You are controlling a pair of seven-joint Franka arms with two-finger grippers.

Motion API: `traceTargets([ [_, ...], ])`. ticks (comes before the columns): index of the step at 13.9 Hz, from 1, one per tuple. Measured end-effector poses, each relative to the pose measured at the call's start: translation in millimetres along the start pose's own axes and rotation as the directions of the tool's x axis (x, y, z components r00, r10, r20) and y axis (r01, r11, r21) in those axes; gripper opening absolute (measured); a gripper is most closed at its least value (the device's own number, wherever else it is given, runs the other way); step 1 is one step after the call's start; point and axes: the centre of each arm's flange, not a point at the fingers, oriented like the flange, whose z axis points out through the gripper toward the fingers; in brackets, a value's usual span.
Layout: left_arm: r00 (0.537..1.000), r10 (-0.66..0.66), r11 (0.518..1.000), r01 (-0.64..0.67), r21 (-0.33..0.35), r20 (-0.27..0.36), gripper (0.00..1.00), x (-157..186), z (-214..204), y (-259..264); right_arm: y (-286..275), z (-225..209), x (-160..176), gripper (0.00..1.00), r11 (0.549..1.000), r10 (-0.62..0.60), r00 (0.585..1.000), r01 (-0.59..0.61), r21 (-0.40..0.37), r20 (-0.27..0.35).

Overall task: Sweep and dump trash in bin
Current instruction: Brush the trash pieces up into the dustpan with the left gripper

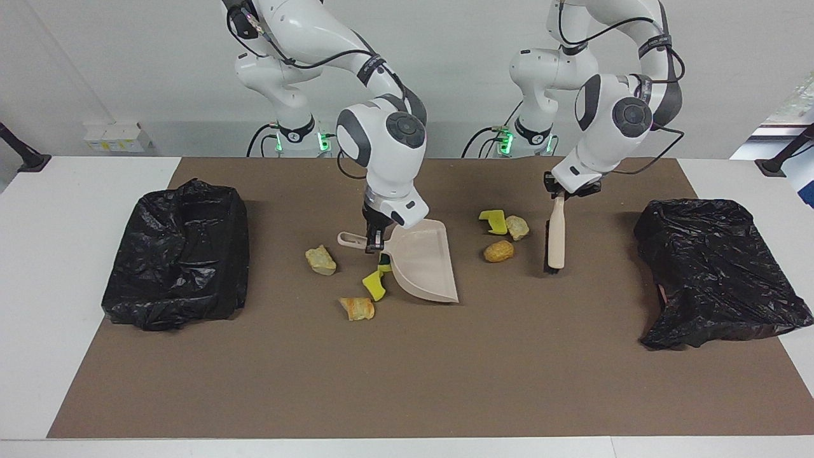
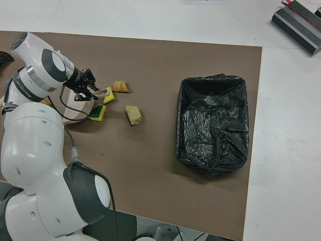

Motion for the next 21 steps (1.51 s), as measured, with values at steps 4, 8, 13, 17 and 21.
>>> traceTargets([
  [4,0.984,-0.173,0.985,0.173,-0.003,0.035,0.26,-26,21,7,-18,4,28,0.31,0.998,-0.062,0.998,0.062,0.008,-0.001],
  [8,0.949,-0.314,0.948,0.315,-0.053,0.022,0.26,-42,38,22,-26,10,45,0.31,0.996,-0.087,0.996,0.087,-0.009,-0.019],
  [13,0.935,-0.349,0.936,0.345,-0.074,-0.06,0.26,-53,74,62,-29,22,49,0.31,0.997,-0.068,0.997,0.067,-0.021,-0.041],
  [17,0.926,-0.369,0.916,0.349,-0.197,-0.079,0.26,-54,75,95,-32,32,52,0.31,0.999,-0.041,0.998,0.04,-0.024,-0.05],
  [21,0.92,-0.377,0.895,0.332,-0.299,-0.107,0.26,-40,82,140,-32,31,52,0.31,0.999,-0.041,0.998,0.039,-0.025,-0.052],
])
